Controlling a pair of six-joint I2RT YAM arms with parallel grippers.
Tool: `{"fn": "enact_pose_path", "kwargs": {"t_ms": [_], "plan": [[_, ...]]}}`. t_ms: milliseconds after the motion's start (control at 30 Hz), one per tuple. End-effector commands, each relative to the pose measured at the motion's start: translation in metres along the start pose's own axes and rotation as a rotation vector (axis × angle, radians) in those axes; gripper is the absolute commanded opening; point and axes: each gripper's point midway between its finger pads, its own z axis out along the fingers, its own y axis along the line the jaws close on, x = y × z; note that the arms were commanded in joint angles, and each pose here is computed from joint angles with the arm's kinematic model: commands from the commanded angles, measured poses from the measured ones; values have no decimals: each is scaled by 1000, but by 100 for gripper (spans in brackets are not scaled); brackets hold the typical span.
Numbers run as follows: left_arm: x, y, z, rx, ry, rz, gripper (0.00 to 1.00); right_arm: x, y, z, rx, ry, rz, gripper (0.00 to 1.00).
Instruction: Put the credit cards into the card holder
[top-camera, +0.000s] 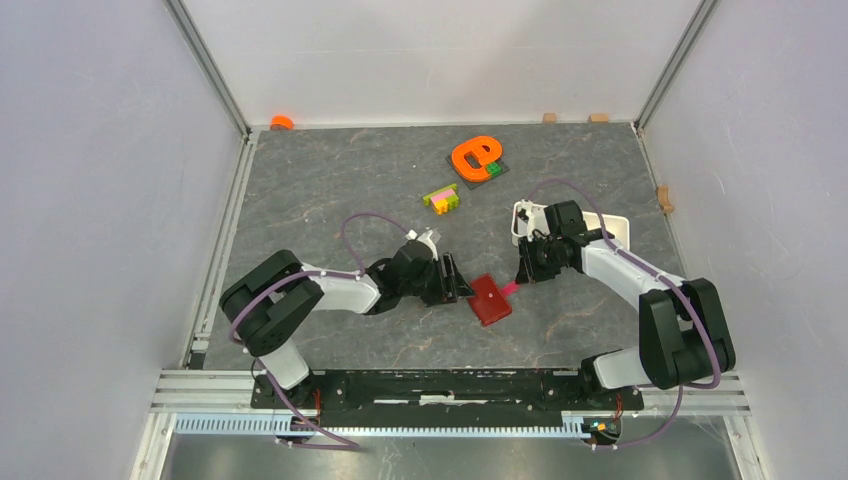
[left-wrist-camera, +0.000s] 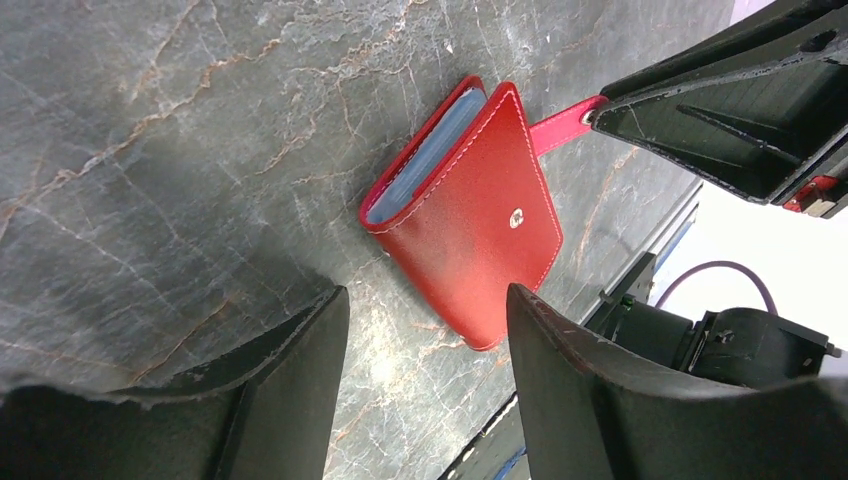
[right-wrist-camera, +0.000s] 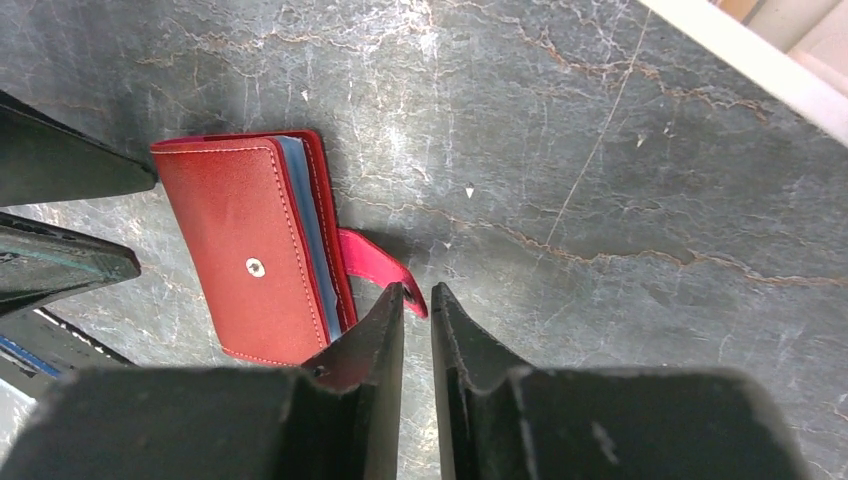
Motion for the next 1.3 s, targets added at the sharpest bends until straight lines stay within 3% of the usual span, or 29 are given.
{"fn": "enact_pose_path", "kwargs": {"t_ms": [0,200,533,933,1267], "plan": [[-1,-4,7,7,6,-13,66,-5,3,4,-34,-17,-24,18],[0,8,14,-50,15,17,64,-7,6,2,-48,-30,-28,1],[-2,30,21,-212,47,146,61,-9,31,-2,-145,-56,-65,0],[4,38,32,-284,81,211,49,7,55,12,-200,-25,-108,0],[4,40,33,-300,84,223,45,15,65,20,-200,17,-139,0]]}}
